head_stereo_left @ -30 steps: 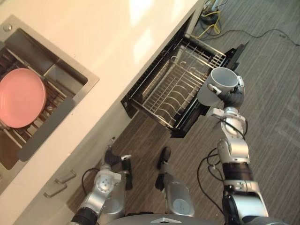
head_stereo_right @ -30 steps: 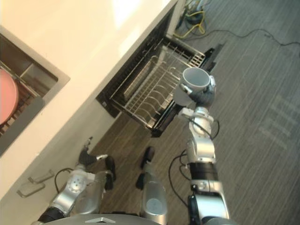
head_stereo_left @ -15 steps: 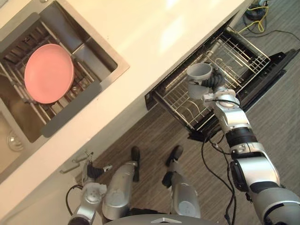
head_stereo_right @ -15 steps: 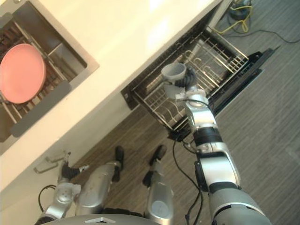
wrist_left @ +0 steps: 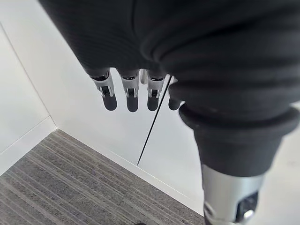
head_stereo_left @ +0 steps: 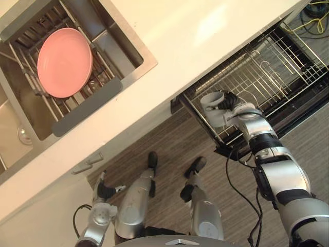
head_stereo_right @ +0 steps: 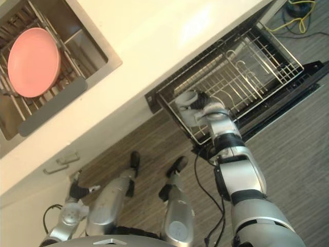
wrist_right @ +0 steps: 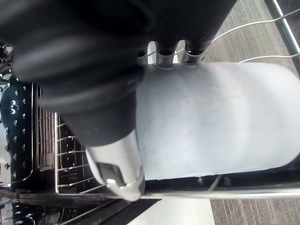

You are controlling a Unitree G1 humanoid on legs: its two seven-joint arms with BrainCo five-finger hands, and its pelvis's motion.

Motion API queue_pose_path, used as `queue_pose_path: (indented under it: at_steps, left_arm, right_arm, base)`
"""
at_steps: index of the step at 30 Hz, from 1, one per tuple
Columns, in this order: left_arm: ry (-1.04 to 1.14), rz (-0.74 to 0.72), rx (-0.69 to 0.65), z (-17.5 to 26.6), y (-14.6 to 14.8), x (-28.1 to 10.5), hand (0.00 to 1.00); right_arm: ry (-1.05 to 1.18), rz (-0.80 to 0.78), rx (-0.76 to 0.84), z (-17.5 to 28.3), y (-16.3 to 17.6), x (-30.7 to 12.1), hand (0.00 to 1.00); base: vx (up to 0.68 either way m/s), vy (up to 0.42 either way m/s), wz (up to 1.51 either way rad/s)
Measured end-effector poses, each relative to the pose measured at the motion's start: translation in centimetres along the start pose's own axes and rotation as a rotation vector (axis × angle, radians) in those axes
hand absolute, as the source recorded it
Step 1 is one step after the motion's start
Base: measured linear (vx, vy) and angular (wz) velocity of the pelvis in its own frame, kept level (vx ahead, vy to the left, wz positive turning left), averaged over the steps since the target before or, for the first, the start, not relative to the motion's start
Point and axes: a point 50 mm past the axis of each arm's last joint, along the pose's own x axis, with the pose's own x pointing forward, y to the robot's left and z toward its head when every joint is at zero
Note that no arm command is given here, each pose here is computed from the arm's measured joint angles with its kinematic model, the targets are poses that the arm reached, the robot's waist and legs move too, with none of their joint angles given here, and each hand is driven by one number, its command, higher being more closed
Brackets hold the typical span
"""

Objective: Walk over to the sink, pick up the cup, carry it to the dishwasher, place the cup inside the dishwasher, then close the dishwasher door

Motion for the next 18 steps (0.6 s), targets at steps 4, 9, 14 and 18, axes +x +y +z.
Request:
queue_pose_path:
  at_steps: [4,9,14,18]
  left_arm:
    - [0.014,-0.012,-0.004,-0.3,-0.3,-0.2,0.0]
    - [0.017,-0.026,0.013,-0.7,-0.4,-0.4,0.0]
    - [0.047,-0.047,0.002,-1.1,-0.5,-0.5,0.0]
    - [0.071,-0.051,-0.001,-1.6,-0.5,-0.7,0.0]
  right_arm:
    - [-0.016,0.004,-0.005,0.2,0.2,0.0,0.0]
    - [-0.014,0.015,0.001,0.2,0.6,0.1,0.0]
    - [-0.031,0.039,0.116,0.1,1.3,0.1,0.0]
    - [-0.095,0.039,0.263,0.1,1.5,-0.4,0.0]
  base:
    - [0.03,-0.025,0.09]
    - [0.04,-0.024,0.01]
    - [0.04,-0.01,0.0]
    - [0.04,-0.007,0.0]
